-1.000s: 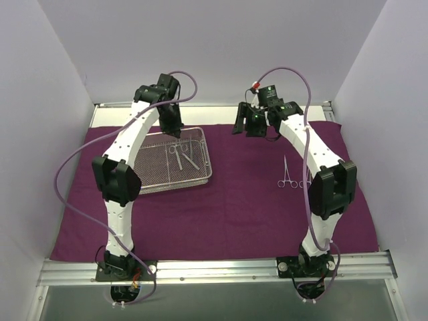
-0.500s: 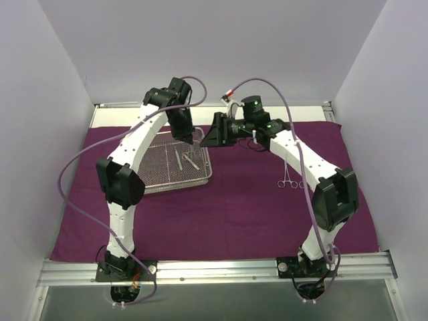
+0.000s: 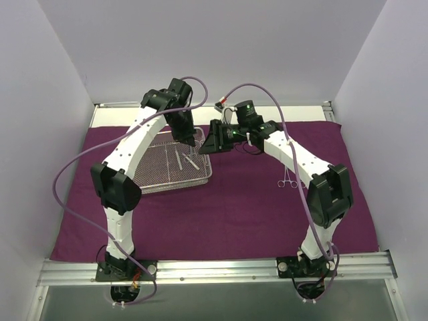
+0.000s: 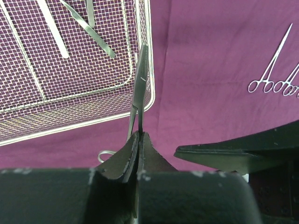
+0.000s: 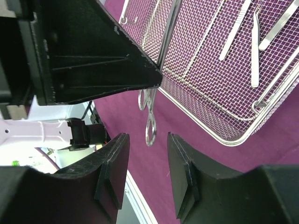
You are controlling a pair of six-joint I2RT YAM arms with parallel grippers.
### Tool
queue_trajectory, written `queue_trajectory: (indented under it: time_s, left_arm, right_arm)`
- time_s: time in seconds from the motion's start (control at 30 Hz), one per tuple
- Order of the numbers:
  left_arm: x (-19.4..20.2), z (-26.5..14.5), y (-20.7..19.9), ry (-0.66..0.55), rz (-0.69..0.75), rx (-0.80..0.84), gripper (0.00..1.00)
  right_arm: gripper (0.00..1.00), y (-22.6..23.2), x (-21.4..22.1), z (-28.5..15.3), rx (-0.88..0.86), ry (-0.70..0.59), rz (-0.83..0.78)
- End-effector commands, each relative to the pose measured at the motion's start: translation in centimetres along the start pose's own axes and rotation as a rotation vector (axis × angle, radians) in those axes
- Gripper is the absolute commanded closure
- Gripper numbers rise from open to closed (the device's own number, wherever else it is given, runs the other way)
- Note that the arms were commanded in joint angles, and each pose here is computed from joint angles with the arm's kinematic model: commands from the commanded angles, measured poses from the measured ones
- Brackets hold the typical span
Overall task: Open and lay out the surgical kit
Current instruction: Place the medical item in the surgical kit.
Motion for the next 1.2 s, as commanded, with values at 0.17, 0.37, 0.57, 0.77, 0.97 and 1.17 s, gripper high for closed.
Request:
queue_trajectory:
  time_s: [0.17,0.37,0.57,0.77,0.97,1.17]
  left_arm:
    - [0.0,-2.4,-0.9,-0.055,-0.004,0.076,0.98]
    - [0.0,-2.7,-1.0,-0.057,0.001,0.091,0.98]
    - [0.0,-2.9,-1.1,-0.058,0.012,0.107,0.98]
    - [-0.4,-3.6,0.0,-0.089,0.036,0.135,0.53]
    - [-2.1,-6.8,5.3,-0.262,0.032,0.09,0.41]
    - [-0.3,-5.3,10.8,-0.249,0.045,0.082,0.42]
  right_arm:
    - [0.63,-0.4,0.5,1.0,-0.009,0.026,-0.012]
    - [0.67,-0.5,1.0,1.8,-0.022,0.042,0.009]
    - [0.96,-0.6,0.9,2.4,-0.045,0.037,0.026]
    - [1.0,-1.0,1.0,2.0,-0.047,-0.009,0.068]
    - [1.0,-3.5,0.8,-2.6,-0.028,-0.131,0.196]
    - [1.0,-9.3,3.4,-9.6,0.09,-0.076,0.32]
Point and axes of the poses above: each gripper's point midway between its finger pads, its own z axis out along the fingers, its own y axis along the line the jaws close on, x = y × z, the point moved 8 cm from there along -z, back along the fingers
